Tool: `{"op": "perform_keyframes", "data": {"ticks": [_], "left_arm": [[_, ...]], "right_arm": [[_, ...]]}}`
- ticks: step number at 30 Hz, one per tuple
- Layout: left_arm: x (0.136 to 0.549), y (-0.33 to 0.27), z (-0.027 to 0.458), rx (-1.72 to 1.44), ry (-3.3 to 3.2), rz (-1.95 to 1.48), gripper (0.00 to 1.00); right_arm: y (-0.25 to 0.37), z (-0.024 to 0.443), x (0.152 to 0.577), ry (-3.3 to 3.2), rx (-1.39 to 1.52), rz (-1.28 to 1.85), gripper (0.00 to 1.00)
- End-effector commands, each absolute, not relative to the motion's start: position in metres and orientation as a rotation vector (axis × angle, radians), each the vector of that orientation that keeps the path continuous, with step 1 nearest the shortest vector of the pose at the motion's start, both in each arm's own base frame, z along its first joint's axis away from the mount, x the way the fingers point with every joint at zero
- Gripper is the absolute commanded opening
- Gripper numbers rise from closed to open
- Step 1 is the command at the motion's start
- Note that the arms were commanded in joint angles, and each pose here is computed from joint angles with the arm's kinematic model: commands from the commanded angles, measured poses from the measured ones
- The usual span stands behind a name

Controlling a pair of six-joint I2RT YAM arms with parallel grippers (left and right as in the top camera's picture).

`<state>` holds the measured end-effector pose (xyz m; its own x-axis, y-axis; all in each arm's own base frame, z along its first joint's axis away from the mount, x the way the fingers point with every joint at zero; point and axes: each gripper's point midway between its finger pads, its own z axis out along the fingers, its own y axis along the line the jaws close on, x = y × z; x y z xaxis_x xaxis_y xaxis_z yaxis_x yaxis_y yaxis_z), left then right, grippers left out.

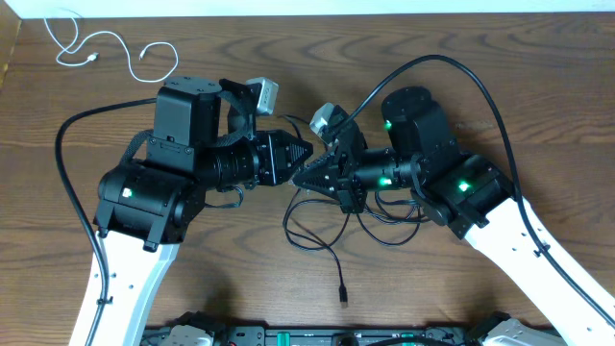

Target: Untangle cables

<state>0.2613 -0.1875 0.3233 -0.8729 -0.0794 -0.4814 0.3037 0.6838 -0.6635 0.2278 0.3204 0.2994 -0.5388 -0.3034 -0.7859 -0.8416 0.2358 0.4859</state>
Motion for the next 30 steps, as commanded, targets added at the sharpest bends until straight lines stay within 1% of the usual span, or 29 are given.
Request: {"op": "perform_keyframes", "data": {"ticks": [1,3,8,10,16,21,22,23,24,26,28,29,30], "left_arm": [[0.261,-0.189,0.322,0.193,2.417,-1.075,0.19],[0.261,-0.189,0.322,0.193,2.418,-1.076,0.13],[0.261,-0.189,0.323,0.193,2.417,-1.076,0.10],[0.261,-0.189,0.323,0.191,2.418,-1.077,0.07],[0.264,-0.190,0.326,0.132,2.412,-1.102,0.08],[0.277,-0.192,0.346,0.039,2.331,-1.158,0.07],[0.280,-0.191,0.351,0.023,2.309,-1.168,0.08],[0.282,-0.190,0.354,0.008,2.292,-1.176,0.07],[0.286,-0.190,0.359,-0.009,2.272,-1.185,0.08],[0.292,-0.188,0.368,-0.046,2.233,-1.206,0.07],[0.299,-0.187,0.377,-0.090,2.193,-1.234,0.07],[0.301,-0.186,0.381,-0.103,2.173,-1.244,0.07],[0.305,-0.185,0.387,-0.116,2.147,-1.254,0.07]], "right_arm": [[0.317,0.313,0.226,1.930,-1.045,1.294,0.01],[0.317,0.313,0.226,1.930,-1.044,1.293,0.01],[0.317,0.313,0.227,1.929,-1.044,1.292,0.01],[0.318,0.313,0.227,1.927,-1.044,1.292,0.01],[0.317,0.313,0.231,1.933,-1.024,1.273,0.01],[0.314,0.310,0.246,1.996,-0.912,1.217,0.02],[0.314,0.309,0.247,2.000,-0.906,1.211,0.06],[0.313,0.309,0.247,2.001,-0.905,1.211,0.15],[0.313,0.309,0.247,2.003,-0.904,1.210,0.27],[0.310,0.307,0.250,2.014,-0.890,1.198,0.56],[0.305,0.303,0.257,2.040,-0.858,1.163,0.77],[0.301,0.301,0.261,2.057,-0.837,1.141,0.84],[0.296,0.298,0.265,2.076,-0.816,1.122,0.88]]}}
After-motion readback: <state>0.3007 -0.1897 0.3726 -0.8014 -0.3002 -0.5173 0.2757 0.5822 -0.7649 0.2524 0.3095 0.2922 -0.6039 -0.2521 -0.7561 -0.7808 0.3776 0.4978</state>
